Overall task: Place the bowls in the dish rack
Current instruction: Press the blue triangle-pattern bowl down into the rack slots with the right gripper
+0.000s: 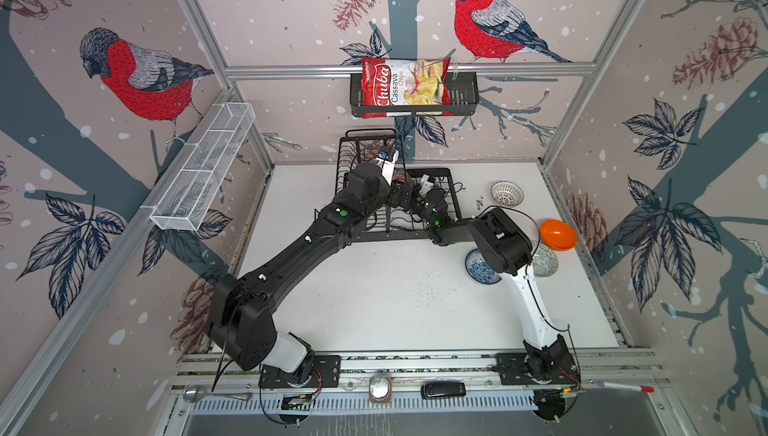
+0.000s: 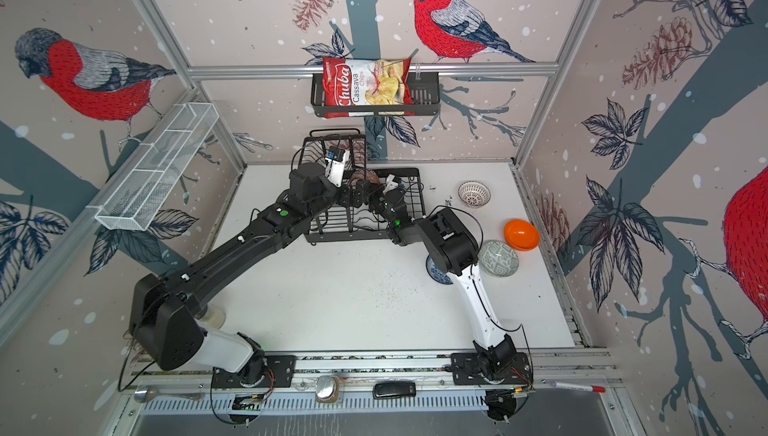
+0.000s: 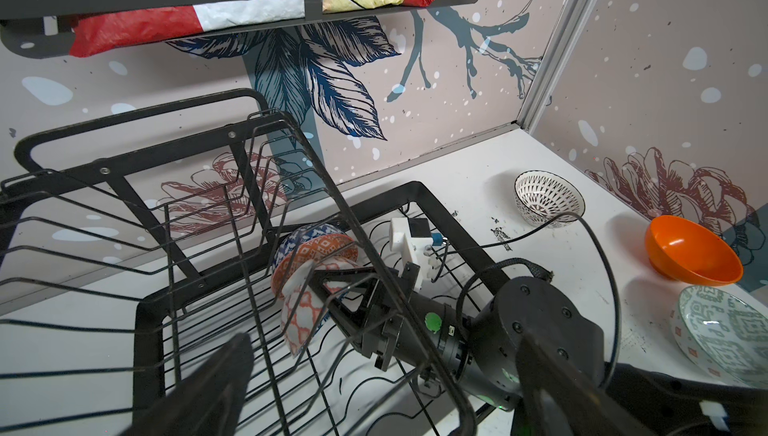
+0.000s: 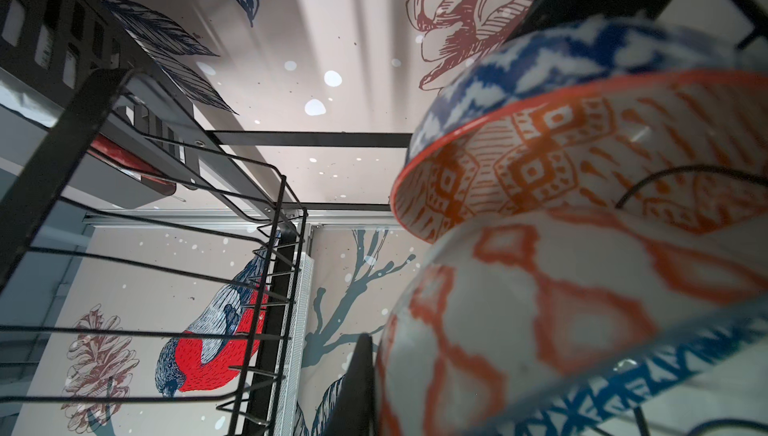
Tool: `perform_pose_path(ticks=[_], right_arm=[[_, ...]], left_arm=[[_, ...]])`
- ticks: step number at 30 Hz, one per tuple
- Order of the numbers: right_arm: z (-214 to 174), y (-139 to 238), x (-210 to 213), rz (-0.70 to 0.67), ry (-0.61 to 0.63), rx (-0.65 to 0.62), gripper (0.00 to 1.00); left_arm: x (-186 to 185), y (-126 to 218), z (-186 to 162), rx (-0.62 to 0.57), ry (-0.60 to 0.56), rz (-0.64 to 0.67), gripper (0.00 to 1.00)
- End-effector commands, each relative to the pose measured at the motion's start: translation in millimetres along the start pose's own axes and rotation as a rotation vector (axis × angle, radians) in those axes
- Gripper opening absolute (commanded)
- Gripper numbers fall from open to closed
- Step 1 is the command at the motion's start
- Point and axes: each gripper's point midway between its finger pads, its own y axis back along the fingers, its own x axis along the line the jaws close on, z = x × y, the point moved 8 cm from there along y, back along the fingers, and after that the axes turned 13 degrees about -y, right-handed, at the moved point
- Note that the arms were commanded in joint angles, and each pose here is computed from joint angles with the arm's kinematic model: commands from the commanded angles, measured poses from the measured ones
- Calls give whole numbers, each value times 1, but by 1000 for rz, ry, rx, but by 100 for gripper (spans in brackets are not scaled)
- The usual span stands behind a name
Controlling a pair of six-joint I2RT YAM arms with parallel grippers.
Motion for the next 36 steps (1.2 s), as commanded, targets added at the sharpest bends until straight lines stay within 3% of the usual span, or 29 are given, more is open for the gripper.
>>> perform_pose_path(ticks=[1,36], right_arm=[[-3,-3,3,32,-24,8,0],[-4,15,-9,-61,-175,-87,0]], left_arm=[[1,2,3,-2,-4,0,98],[1,4,5,-11,7,1,98]])
